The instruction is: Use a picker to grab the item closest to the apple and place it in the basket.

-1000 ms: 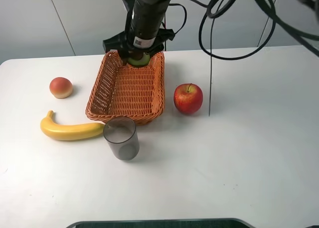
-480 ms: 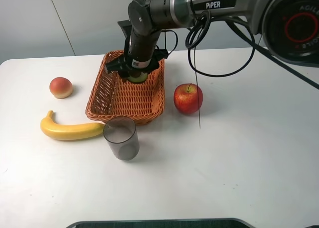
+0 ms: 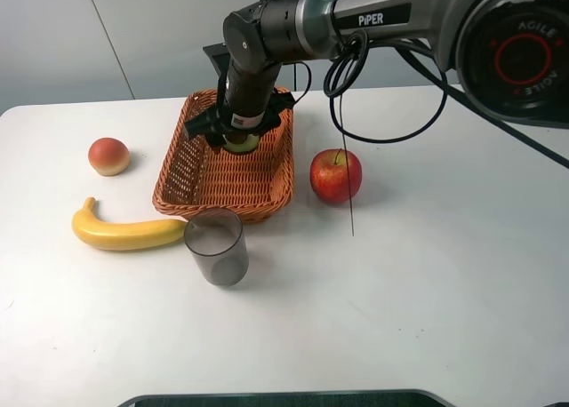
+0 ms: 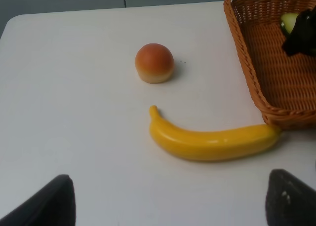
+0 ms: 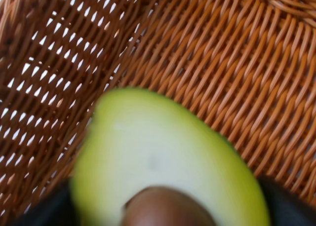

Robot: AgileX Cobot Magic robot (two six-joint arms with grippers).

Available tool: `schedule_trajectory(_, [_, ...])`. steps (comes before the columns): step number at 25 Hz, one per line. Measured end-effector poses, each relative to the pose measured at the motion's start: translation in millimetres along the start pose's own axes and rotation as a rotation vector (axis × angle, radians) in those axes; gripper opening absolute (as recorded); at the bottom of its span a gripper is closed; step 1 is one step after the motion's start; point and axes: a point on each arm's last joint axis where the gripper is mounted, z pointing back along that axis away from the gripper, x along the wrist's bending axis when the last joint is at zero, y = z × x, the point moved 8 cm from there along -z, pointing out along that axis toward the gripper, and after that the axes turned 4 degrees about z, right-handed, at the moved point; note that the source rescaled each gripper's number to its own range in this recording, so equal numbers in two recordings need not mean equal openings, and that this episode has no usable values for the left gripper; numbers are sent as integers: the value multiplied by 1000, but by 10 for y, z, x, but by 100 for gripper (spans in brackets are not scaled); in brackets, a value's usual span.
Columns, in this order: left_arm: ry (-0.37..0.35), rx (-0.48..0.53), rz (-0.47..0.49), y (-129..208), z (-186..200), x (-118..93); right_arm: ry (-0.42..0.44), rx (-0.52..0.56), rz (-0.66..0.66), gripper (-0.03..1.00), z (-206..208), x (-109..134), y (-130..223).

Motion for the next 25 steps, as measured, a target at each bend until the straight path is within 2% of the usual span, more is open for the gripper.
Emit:
schedule_trajectory(2, [0, 0, 0, 0, 0, 0, 3, 8, 16, 86, 8, -5, 12])
schedule_trajectory(4, [0, 0, 0, 0, 0, 0, 3, 9, 35, 97, 41, -5, 6])
schedule_trajectory(14, [0, 0, 0, 0, 0, 0, -39, -19, 41, 100, 678, 62, -152])
schedule_trajectory(18, [0, 0, 0, 0, 0, 0, -23, 6, 16, 100, 986, -128, -133])
schedule_trajectory(25, [0, 0, 0, 0, 0, 0, 28, 42, -89, 100, 1446, -713, 209])
